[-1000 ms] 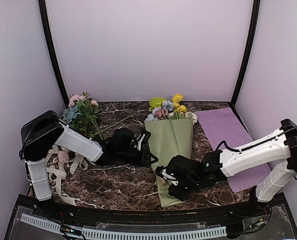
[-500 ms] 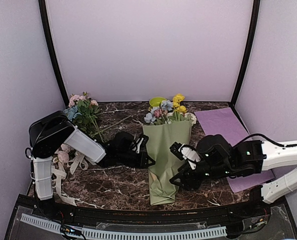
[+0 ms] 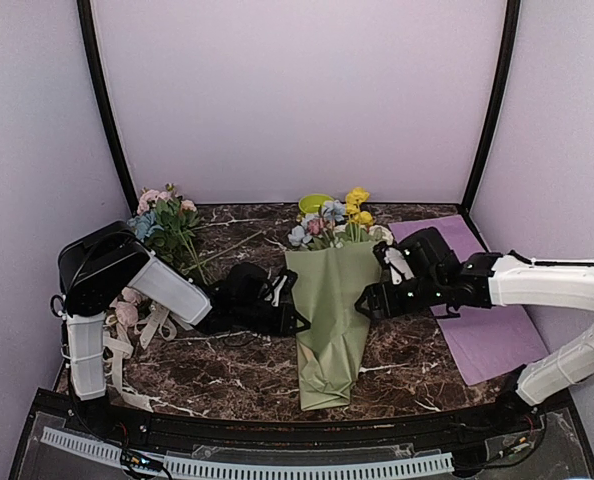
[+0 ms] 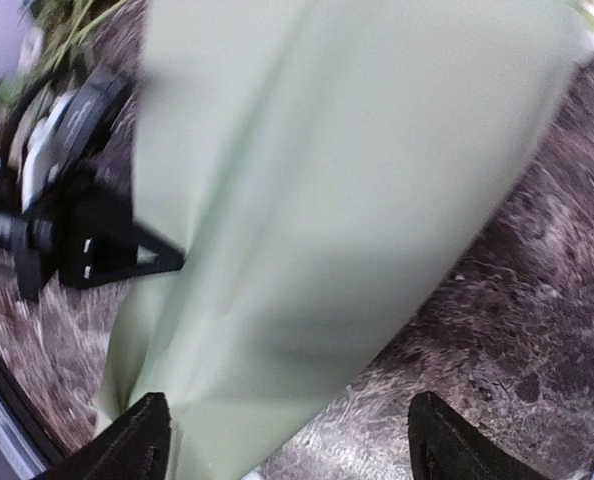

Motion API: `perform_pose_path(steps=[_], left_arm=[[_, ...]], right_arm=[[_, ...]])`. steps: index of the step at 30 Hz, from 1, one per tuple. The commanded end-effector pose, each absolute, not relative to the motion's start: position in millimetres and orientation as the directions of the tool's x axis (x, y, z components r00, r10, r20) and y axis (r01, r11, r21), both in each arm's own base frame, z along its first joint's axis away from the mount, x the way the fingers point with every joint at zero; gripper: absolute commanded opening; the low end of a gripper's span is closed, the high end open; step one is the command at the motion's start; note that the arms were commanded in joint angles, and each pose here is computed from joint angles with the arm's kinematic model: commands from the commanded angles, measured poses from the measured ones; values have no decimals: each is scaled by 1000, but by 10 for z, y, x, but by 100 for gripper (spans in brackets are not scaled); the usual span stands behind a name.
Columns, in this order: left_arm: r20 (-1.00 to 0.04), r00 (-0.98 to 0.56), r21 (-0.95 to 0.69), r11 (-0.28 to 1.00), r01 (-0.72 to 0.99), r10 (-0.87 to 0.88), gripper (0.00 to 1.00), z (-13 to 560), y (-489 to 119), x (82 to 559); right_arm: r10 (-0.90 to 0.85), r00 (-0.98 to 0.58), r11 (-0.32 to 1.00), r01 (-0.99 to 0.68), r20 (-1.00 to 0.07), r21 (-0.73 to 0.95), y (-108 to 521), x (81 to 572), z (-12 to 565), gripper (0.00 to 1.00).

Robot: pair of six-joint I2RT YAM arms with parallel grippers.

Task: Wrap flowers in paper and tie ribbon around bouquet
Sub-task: Fold the two-thirds-folded wrapping paper at the center of the board.

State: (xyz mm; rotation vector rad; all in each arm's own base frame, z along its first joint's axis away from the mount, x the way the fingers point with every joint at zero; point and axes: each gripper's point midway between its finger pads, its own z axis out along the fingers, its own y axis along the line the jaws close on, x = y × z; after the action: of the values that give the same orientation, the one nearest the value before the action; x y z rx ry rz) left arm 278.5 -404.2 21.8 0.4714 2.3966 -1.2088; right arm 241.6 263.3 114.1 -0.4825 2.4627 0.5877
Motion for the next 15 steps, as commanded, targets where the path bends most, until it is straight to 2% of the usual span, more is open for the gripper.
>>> perform_pose_path(steps=[1, 2, 4, 8, 11, 15], left_arm=[[-506, -853, -651, 593, 474, 127, 0, 177, -3978, 2815], [-506, -853, -650, 593, 475, 128, 0, 175, -3980, 2811], [-509, -851, -647, 592, 480, 133, 0, 168, -3973, 2805], [-514, -847, -643, 593, 486, 137, 0, 165, -3972, 2804], [-521, -842, -645, 582, 496, 141, 0, 200, -3994, 2810], [-533, -831, -638, 570, 518, 158, 0, 245, -4015, 2806]], right_arm=[[16, -850, 813, -295, -527, 502, 2360, 2836, 1082, 95], [64, -852, 788, -276, -519, 550, 2301, 2927, 1078, 99], [136, -846, 760, -245, -516, 602, 2166, 3135, 1073, 100], [85, -858, 705, -307, -506, 640, 2323, 3291, 1054, 97], [57, -867, 711, -313, -496, 630, 2382, 3292, 972, 81], [-1, -803, 731, -408, -596, 548, 2523, 3183, 1194, 59]])
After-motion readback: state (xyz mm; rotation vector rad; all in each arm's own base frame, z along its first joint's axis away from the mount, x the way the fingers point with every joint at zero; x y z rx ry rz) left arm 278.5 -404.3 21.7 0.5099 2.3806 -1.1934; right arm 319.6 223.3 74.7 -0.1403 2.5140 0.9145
